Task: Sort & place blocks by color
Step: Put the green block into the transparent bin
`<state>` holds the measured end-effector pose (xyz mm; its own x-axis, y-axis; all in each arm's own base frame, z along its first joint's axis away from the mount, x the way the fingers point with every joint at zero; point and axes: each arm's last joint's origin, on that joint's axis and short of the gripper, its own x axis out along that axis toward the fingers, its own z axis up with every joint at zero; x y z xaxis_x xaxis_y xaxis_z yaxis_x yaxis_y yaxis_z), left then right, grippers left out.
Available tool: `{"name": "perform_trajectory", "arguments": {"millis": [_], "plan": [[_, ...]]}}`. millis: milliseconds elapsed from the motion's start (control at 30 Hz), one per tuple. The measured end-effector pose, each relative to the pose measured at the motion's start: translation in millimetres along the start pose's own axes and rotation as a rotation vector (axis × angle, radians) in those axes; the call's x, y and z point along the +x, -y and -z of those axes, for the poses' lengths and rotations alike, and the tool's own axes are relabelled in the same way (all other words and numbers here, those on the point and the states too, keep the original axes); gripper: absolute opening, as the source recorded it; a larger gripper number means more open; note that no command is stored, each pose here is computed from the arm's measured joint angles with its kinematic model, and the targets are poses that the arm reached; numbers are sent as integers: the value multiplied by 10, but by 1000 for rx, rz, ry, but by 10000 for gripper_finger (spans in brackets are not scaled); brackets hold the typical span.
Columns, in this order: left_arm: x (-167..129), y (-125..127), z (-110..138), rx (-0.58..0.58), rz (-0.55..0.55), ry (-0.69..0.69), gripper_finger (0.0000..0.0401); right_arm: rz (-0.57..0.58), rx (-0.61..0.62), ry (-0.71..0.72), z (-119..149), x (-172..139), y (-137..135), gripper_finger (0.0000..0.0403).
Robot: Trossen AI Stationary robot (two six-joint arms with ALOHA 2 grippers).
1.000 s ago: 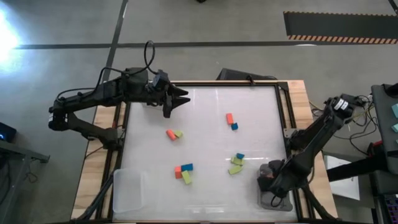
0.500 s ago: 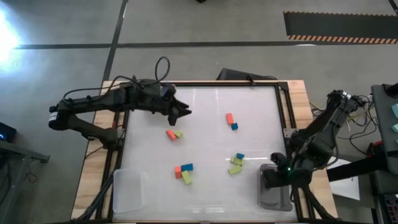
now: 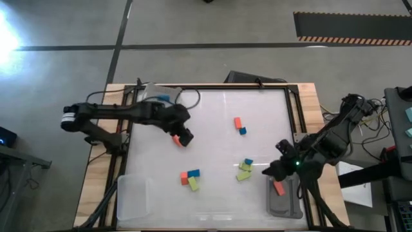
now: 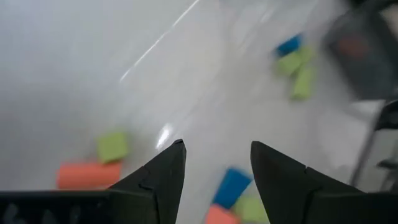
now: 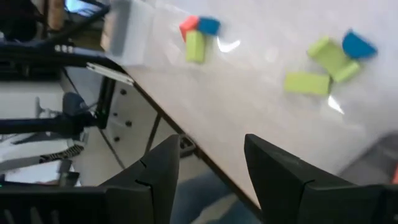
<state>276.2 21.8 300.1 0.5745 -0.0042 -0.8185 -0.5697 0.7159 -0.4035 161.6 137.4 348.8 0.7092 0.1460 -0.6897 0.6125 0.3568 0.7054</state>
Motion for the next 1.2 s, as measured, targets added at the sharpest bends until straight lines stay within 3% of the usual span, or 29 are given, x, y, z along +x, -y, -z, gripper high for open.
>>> {"name": "perform_trajectory", "arguments": {"millis": [200,533,867,1200], "plan": [[433,-83,59,-5,-153,-180,166,-8,-61,65,-118,4,-45,171],[979,-242,72,54,-318,-279,166,12,-96,113,-258,46,-53,171],[1088,-349,35,81,-391,-266,166,13,-104,114,-263,48,-53,171],[1163,-427,104,82,-392,-267,166,15,-110,114,-263,47,-51,171]]}}
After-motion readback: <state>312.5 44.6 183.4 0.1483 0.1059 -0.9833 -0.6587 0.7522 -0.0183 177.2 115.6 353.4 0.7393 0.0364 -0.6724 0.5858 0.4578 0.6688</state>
